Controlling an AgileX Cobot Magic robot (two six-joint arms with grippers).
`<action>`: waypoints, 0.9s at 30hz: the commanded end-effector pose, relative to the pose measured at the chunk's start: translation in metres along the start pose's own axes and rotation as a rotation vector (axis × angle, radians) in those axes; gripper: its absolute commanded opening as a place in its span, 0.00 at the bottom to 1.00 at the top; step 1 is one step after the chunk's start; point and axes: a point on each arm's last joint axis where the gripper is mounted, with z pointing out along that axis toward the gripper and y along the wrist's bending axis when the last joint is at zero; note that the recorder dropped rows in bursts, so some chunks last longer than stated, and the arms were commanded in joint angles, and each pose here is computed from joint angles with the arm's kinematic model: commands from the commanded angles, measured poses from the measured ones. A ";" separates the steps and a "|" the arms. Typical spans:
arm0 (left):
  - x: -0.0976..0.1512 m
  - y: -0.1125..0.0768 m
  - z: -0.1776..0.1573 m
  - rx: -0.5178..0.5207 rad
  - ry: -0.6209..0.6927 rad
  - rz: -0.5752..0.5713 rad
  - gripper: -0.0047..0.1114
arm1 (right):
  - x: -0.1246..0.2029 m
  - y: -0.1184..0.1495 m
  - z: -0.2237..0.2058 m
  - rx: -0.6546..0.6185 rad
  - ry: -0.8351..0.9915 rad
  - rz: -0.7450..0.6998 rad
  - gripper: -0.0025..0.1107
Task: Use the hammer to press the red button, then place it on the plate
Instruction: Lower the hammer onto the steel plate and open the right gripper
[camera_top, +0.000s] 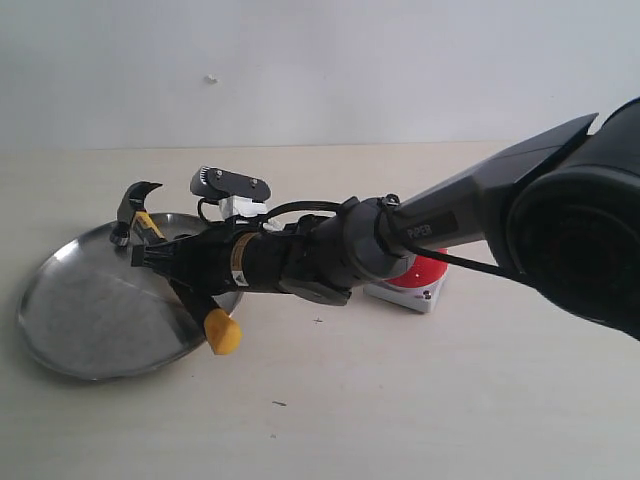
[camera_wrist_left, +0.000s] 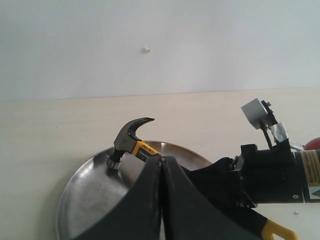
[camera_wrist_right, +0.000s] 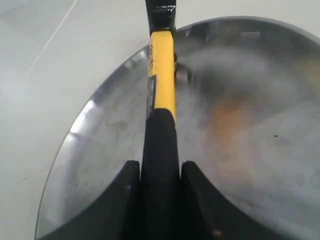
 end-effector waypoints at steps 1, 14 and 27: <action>0.001 0.000 -0.001 -0.006 0.002 0.000 0.04 | -0.007 0.009 -0.001 -0.057 -0.030 -0.032 0.12; 0.001 0.000 -0.001 -0.006 0.002 0.000 0.04 | -0.003 -0.001 -0.001 0.058 0.020 -0.053 0.33; 0.001 0.000 -0.001 -0.006 0.002 0.000 0.04 | -0.038 0.013 -0.027 0.163 -0.017 -0.094 0.33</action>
